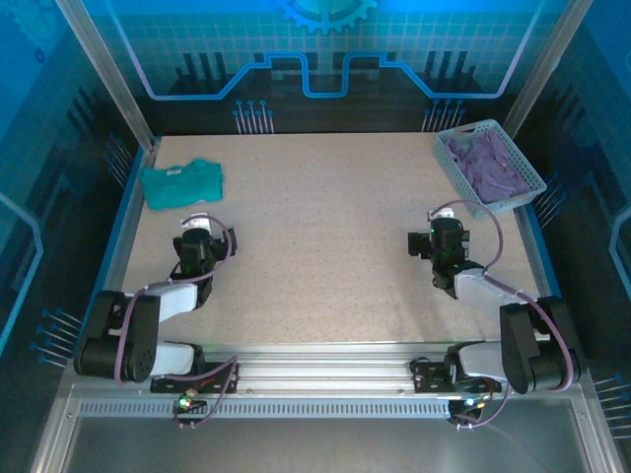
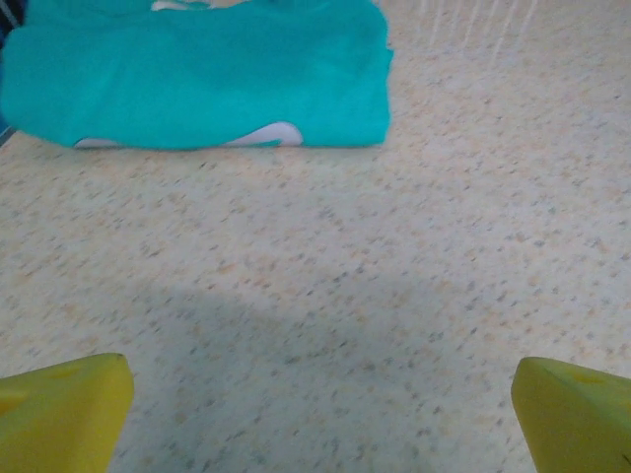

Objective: Fold the inside-out t-shirt

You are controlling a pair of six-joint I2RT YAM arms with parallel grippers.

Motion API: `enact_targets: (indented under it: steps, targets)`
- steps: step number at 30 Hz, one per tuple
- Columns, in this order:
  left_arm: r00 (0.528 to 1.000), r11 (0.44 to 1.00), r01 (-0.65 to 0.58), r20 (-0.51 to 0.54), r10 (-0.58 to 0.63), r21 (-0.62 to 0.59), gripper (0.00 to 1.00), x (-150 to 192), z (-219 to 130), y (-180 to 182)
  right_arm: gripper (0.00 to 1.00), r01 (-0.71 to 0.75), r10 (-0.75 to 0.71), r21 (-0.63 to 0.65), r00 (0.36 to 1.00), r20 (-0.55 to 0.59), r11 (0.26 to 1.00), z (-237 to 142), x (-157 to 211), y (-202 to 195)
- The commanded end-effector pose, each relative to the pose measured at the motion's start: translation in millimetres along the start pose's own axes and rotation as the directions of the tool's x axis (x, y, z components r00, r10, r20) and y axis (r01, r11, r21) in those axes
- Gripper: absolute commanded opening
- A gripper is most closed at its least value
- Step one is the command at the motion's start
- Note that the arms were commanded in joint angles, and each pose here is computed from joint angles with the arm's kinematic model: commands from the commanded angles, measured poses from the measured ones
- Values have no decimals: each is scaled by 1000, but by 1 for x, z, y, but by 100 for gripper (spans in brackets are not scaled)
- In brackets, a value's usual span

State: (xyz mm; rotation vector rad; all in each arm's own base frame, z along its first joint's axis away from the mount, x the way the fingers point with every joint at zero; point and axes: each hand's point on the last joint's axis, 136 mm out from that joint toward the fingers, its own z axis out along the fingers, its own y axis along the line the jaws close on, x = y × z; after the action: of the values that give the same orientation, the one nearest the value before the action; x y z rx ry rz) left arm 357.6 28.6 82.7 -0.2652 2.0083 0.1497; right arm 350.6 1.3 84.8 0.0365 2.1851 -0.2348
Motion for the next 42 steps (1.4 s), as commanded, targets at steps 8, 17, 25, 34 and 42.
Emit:
enact_targets:
  steps: [8,17,25,34,42]
  targets:
    - [986,989,-38,164,14,146,99,-25,16,-33,100,19,28,-160,958,284,987,12,-42,18]
    - [992,991,-21,129,3,133,99,-25,23,-28,100,16,28,-186,972,231,982,28,-36,21]
    - [991,992,-33,136,16,125,99,-25,22,-30,100,32,13,-188,973,232,982,28,-37,25]
    - [989,992,-44,145,26,120,99,-26,21,-32,100,37,9,-195,973,229,980,28,-37,26]
    - [989,992,-44,145,27,120,99,-26,21,-32,100,39,8,-197,973,233,980,28,-38,27]
